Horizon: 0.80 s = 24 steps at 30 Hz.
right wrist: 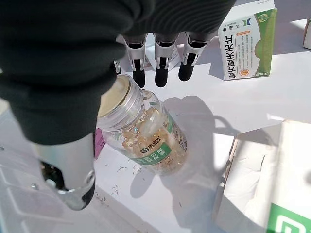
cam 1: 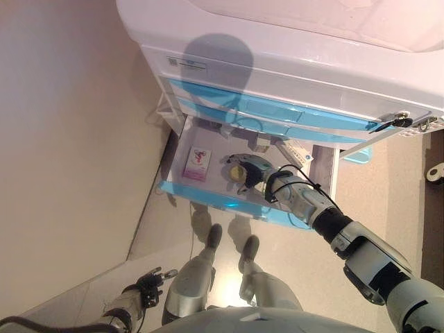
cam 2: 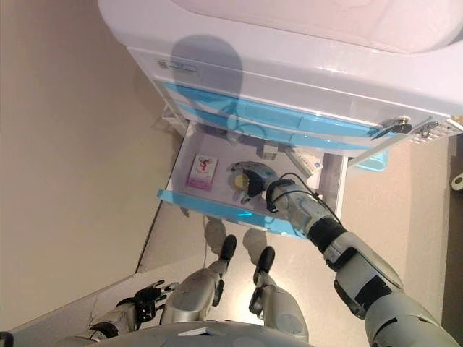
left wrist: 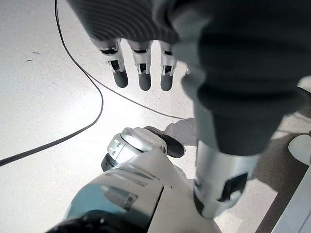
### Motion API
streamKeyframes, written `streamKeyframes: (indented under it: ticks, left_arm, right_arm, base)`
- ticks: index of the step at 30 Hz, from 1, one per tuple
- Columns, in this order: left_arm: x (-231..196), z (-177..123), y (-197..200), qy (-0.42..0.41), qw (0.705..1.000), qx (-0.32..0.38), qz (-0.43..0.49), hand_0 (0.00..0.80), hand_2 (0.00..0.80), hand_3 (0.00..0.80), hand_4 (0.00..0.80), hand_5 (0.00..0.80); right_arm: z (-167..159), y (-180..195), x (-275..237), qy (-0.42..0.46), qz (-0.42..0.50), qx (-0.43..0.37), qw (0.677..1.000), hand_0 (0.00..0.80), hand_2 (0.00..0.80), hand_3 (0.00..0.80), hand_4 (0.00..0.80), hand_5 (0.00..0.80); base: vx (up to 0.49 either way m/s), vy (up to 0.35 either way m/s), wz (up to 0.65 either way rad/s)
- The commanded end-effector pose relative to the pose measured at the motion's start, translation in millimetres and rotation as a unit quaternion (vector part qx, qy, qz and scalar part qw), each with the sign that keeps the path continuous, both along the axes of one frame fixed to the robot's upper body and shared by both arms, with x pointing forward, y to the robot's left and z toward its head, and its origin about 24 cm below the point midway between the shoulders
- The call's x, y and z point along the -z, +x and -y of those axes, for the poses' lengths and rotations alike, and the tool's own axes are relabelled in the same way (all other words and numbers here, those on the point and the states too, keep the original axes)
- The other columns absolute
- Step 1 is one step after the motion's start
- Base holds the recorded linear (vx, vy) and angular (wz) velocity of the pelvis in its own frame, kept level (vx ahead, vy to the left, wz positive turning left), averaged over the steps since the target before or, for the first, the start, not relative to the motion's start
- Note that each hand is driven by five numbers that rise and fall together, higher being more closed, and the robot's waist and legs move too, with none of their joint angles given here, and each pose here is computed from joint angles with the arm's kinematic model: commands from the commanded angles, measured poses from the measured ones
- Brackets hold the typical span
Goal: Open the drawer and pick up the medicine
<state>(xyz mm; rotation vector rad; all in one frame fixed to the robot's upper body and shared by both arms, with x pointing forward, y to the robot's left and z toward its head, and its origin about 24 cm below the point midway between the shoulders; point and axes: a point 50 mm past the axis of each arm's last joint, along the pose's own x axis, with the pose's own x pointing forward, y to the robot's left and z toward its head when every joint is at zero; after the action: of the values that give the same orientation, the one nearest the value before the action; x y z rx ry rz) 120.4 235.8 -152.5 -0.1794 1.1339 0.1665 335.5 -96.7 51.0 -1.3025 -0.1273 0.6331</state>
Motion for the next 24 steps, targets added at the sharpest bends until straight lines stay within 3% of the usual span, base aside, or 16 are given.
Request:
streamKeyframes:
  ticks: [1, 10, 11, 12, 13, 15, 16, 24]
  left_arm:
    - [3.6, 4.3, -6.6, 0.002, 1.000, 0.022, -0.020, 0.000, 0.000, 0.000, 0.000, 0.000]
    - [3.8, 4.9, -6.5, 0.002, 1.000, 0.019, -0.018, 0.000, 0.000, 0.000, 0.000, 0.000]
    - [3.4, 4.7, -5.2, 0.002, 1.000, 0.019, -0.017, 0.000, 0.000, 0.000, 0.000, 0.000]
    - [3.2, 4.7, -4.8, 0.002, 1.000, 0.018, -0.017, 0.000, 0.000, 0.000, 0.000, 0.000]
    - [3.2, 4.9, -4.6, 0.001, 1.000, 0.018, -0.017, 0.000, 0.000, 0.000, 0.000, 0.000]
    - [3.2, 4.7, -4.8, 0.001, 1.000, 0.019, -0.016, 0.000, 0.000, 0.000, 0.000, 0.000]
    - [3.3, 5.1, -4.7, 0.001, 1.000, 0.019, -0.016, 0.000, 0.000, 0.000, 0.000, 0.000]
    - [2.3, 4.7, -1.9, -0.001, 1.000, 0.016, -0.012, 0.000, 0.000, 0.000, 0.000, 0.000]
  right_arm:
    - [-23.1, 0.5, -16.4, 0.022, 0.039, -0.040, 0.998, 0.000, 0.000, 0.000, 0.000, 0.000]
    - [-23.2, -0.7, -14.7, 0.019, 0.038, -0.042, 0.998, 0.000, 0.000, 0.000, 0.000, 0.000]
    - [-23.7, -0.1, -15.4, 0.018, 0.040, -0.042, 0.998, 0.119, 0.119, 0.119, 0.119, 0.119]
    - [-23.8, 0.1, -16.0, 0.016, 0.040, -0.043, 0.998, 0.414, 0.414, 0.414, 0.414, 0.414]
    - [-23.7, 0.5, -16.3, 0.016, 0.041, -0.043, 0.998, 0.455, 0.455, 0.455, 0.455, 0.455]
    - [-23.7, 0.6, -16.1, 0.016, 0.042, -0.043, 0.998, 0.455, 0.455, 0.455, 0.455, 0.455]
    - [-24.0, 0.6, -16.0, 0.017, 0.042, -0.043, 0.998, 0.772, 0.772, 0.772, 0.772, 0.772]
    - [-25.9, 1.4, -19.6, 0.032, 0.045, -0.039, 0.998, 0.800, 0.800, 0.800, 0.800, 0.800]
  base:
    - [0.000, 0.000, 0.00]
    - [0.000, 0.000, 0.00]
    - [0.000, 0.000, 0.00]
    - [0.000, 0.000, 0.00]
    - [0.000, 0.000, 0.00]
    - [0.000, 0.000, 0.00]
    - [0.000, 0.000, 0.00]
    - [0.000, 0.000, 0.00]
